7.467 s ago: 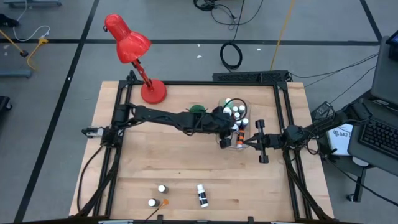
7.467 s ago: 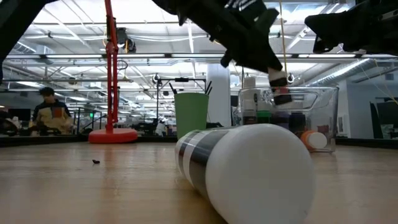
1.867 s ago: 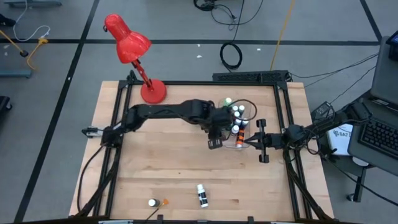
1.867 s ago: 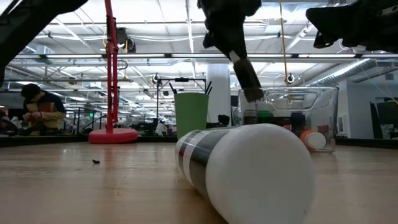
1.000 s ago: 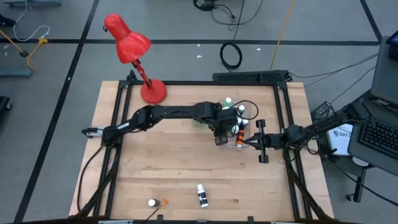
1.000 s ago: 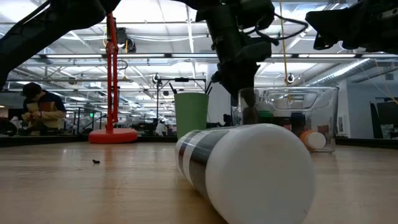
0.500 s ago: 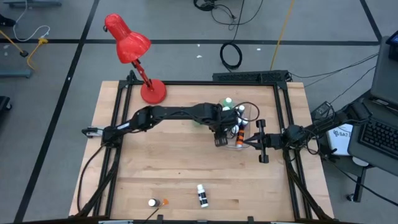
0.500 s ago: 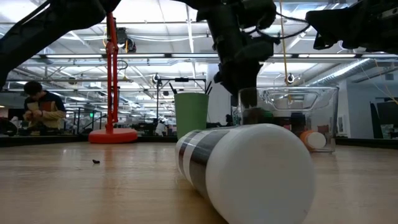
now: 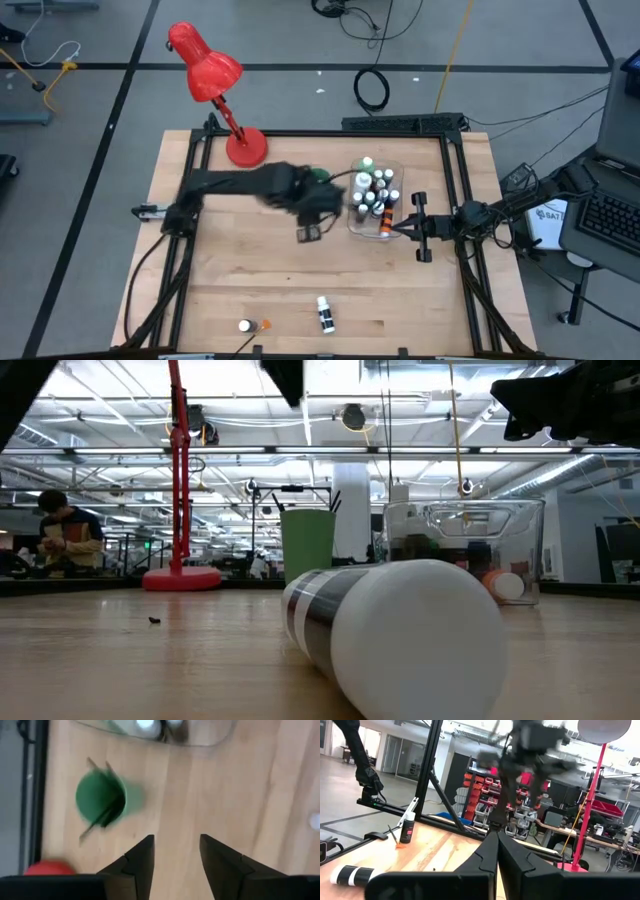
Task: Pick & Place Paint Supplies
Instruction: Put the black paint bottle into the transparent bin
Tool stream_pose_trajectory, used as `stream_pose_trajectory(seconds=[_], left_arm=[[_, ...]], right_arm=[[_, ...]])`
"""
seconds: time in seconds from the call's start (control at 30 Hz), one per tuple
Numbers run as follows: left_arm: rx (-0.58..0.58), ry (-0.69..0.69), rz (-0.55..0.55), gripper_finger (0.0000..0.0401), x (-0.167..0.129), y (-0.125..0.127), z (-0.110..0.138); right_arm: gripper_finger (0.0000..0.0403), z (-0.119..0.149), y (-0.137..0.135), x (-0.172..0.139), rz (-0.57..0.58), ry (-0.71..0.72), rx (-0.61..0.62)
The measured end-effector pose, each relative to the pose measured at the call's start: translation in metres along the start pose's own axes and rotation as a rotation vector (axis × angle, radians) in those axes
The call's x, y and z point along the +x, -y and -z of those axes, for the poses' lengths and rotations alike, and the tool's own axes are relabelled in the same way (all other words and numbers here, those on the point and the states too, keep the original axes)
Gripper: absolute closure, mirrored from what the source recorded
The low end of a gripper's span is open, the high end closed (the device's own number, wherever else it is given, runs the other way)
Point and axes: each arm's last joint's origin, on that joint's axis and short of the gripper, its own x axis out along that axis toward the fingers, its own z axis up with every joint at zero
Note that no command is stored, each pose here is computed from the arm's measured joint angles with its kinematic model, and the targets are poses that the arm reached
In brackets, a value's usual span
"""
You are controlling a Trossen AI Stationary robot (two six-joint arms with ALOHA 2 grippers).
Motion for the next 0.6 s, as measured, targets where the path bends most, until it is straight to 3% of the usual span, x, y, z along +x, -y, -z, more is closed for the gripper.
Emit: stream_pose_trajectory(seconds=[0.17,0.27,0.37,0.43,0.6], left_arm=[[0.106,0.103,0.132,0.0295,-0.064,0.035,0.05],[0.08,0.149,0.101,0.0333,-0.087,0.05,0.091],[0.035,0.253,0.057,0.0374,-0.093,0.061,0.129],[0.015,0.282,0.085,0.0393,-0.092,0.068,0.158],[0.0,0.397,0.2,0.0386,-0.067,0.093,0.21]], right_arm=[[0.0399,0.0,0.0,0.0,-0.001,-0.002,0.002],[0.0399,0.001,0.0,0.0,-0.002,-0.004,0.014],[0.0399,0.001,0.0,0.0,-0.002,-0.008,0.016],[0.0399,0.001,0.0,0.0,-0.002,-0.008,0.017],[0.0399,0.001,0.0,0.0,-0.002,-0.005,0.018]])
